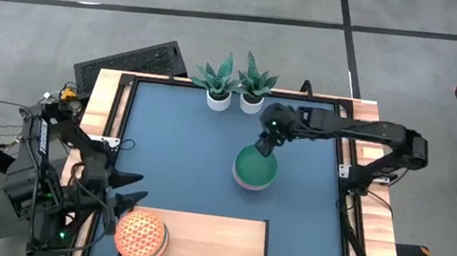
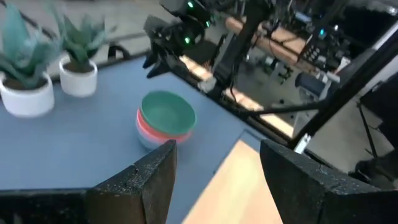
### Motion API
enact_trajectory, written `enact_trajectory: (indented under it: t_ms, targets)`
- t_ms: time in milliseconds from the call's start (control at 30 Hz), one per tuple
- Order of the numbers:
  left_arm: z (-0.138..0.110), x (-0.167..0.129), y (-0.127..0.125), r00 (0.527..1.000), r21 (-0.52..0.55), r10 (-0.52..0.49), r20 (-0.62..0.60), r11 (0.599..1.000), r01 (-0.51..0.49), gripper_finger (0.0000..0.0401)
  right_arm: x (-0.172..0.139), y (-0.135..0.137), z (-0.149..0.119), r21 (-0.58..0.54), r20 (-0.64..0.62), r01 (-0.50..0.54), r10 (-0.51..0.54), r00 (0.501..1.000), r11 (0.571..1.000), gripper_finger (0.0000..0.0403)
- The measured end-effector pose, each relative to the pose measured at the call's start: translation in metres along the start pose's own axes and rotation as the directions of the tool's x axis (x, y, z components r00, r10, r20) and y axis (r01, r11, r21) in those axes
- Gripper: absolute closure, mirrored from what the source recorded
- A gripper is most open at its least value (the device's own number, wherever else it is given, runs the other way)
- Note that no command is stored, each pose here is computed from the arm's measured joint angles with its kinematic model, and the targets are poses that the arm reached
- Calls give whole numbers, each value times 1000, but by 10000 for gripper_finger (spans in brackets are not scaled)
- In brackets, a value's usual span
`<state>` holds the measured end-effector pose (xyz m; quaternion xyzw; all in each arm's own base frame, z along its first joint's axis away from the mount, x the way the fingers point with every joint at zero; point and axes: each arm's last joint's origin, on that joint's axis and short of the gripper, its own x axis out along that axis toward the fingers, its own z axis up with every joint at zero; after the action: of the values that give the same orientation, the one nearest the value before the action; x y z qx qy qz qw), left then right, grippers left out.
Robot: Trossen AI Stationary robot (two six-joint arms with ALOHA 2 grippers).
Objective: Place and stack bowls onto a shelf
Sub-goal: Put the green bowl on the shelf
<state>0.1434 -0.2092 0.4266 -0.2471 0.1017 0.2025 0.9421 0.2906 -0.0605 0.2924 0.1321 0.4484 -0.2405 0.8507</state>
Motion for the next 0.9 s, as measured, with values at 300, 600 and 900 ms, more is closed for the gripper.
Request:
enact_trajectory:
  t_ms: [300,600,900]
  targets:
    - [2,0,1,997,34,2,83,999,-5,186,14,10,-6,-66,-21,-38,37,999,997,187]
    - [3,3,1,996,32,11,91,999,-14,186,58,20,-18,-141,-163,-24,1,987,990,193]
    - [3,3,0,998,46,11,65,999,-14,186,45,17,-15,-62,-132,-22,14,991,998,364]
